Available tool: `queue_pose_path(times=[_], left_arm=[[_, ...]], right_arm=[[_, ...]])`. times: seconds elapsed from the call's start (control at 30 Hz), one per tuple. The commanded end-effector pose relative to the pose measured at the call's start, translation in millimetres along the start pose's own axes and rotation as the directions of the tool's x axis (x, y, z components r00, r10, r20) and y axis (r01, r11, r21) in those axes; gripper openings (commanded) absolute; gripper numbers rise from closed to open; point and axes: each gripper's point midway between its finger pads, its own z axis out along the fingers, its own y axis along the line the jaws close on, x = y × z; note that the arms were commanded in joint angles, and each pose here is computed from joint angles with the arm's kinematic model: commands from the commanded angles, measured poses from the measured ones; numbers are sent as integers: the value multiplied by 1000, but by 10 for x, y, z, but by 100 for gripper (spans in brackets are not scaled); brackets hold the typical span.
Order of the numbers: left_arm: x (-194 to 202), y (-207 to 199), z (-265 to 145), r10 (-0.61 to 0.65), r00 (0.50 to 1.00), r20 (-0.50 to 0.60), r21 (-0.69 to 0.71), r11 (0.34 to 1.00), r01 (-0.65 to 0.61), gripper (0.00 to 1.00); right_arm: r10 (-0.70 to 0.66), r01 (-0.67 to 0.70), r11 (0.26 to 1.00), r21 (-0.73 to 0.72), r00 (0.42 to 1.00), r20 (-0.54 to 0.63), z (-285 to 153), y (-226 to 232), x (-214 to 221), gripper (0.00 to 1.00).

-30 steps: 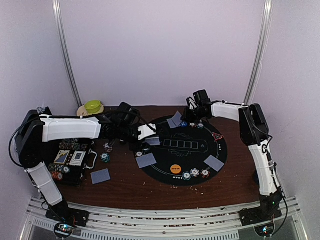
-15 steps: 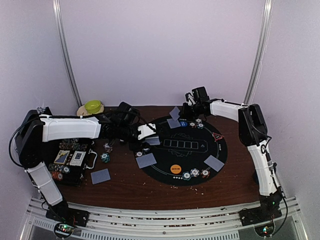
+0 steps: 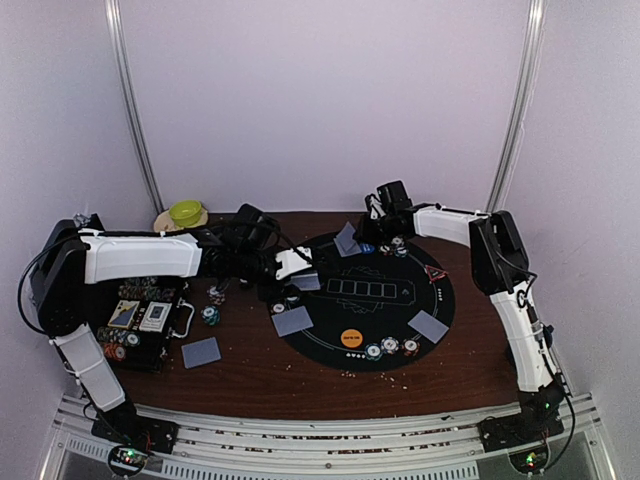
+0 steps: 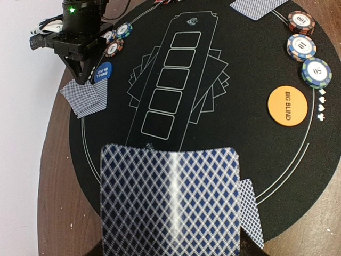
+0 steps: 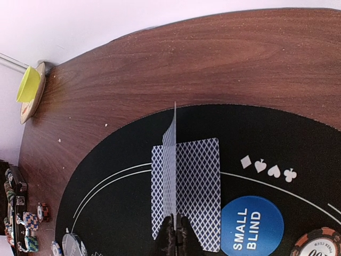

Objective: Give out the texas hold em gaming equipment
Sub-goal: Distribute the poker card in the small blind area.

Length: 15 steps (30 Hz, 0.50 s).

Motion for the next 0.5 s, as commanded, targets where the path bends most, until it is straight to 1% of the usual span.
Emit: queue_pose_path(times=[0.0, 0.47], left_arm=[[-133, 106, -47, -7, 999, 46, -17, 1000, 7, 4], [-133, 98, -54, -5, 999, 48, -15, 1000, 6, 4]], right_arm=[[-14, 14, 1000, 14, 1000, 7, 24, 6, 11, 7], [-28, 28, 999, 18, 1000, -4, -21, 37, 44, 15]])
